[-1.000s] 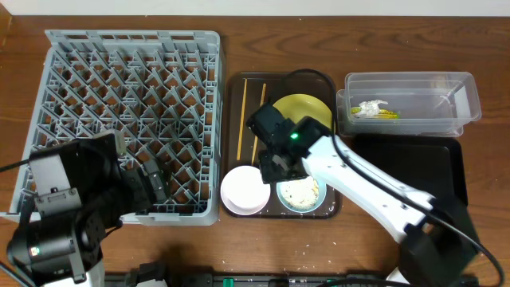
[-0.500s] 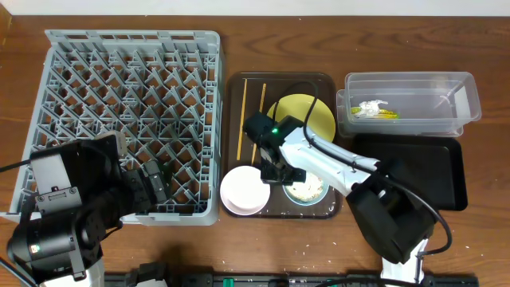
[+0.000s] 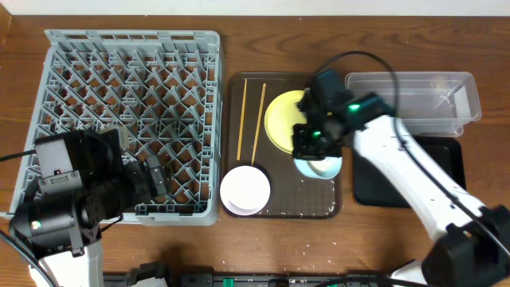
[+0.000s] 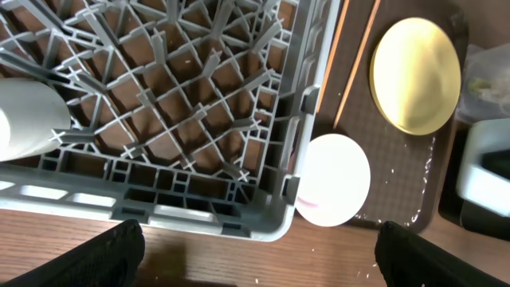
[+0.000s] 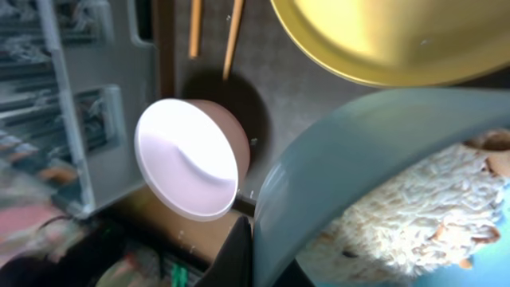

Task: Sort waste into correct bins and load items into the dishwasher
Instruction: 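Grasp the light blue bowl with the right gripper and lift it, then tip the blue bowl over the black tray to dump the rice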

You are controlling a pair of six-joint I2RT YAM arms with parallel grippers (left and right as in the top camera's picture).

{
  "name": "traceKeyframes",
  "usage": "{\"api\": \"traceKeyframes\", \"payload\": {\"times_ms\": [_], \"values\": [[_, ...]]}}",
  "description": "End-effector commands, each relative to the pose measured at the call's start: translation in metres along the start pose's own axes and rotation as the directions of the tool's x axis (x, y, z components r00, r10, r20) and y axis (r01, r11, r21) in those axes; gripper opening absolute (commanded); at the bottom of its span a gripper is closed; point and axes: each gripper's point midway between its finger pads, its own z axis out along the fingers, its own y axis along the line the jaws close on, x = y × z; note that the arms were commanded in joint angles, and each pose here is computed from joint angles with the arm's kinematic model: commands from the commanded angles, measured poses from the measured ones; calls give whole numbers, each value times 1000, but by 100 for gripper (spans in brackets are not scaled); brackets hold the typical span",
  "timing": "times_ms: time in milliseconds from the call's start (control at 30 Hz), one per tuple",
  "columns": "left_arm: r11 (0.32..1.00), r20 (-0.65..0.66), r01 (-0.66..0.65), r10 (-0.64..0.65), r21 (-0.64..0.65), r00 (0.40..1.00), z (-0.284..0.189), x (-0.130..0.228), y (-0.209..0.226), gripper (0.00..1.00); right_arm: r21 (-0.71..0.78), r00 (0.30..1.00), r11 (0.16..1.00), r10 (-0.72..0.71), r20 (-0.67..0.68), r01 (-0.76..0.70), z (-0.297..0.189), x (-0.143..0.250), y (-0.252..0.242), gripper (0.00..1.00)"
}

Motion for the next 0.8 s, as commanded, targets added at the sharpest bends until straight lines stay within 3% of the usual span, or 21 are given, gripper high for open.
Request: {"api": "traceKeyframes", "payload": {"times_ms": [0, 133, 267, 367, 533, 767], "values": [[1000, -17, -29, 29, 9, 999, 0, 0, -3, 93, -152, 999, 988, -26, -20, 23, -25, -1, -12, 1], [1000, -21, -27, 27, 9, 999, 1, 0, -2, 93, -357, 998, 933, 62, 3, -57, -44, -7, -54, 1], [1000, -21, -27, 27, 9, 999, 1, 0, -2, 93, -573, 981, 817, 162, 109, -71, -63, -17, -86, 1], [1000, -21, -27, 27, 9, 999, 1, 0, -2, 93, -640, 940, 763, 273, 203, -83, -70, -20, -128, 1], [1000, -21, -27, 27, 9, 999, 1, 0, -2, 94, -729, 879, 671, 258, 401, 135, -93, -16, -139, 1], [1000, -22, -27, 27, 9, 999, 1, 0, -2, 93, -715, 849, 654, 209, 484, 247, -97, -12, -134, 1]]}}
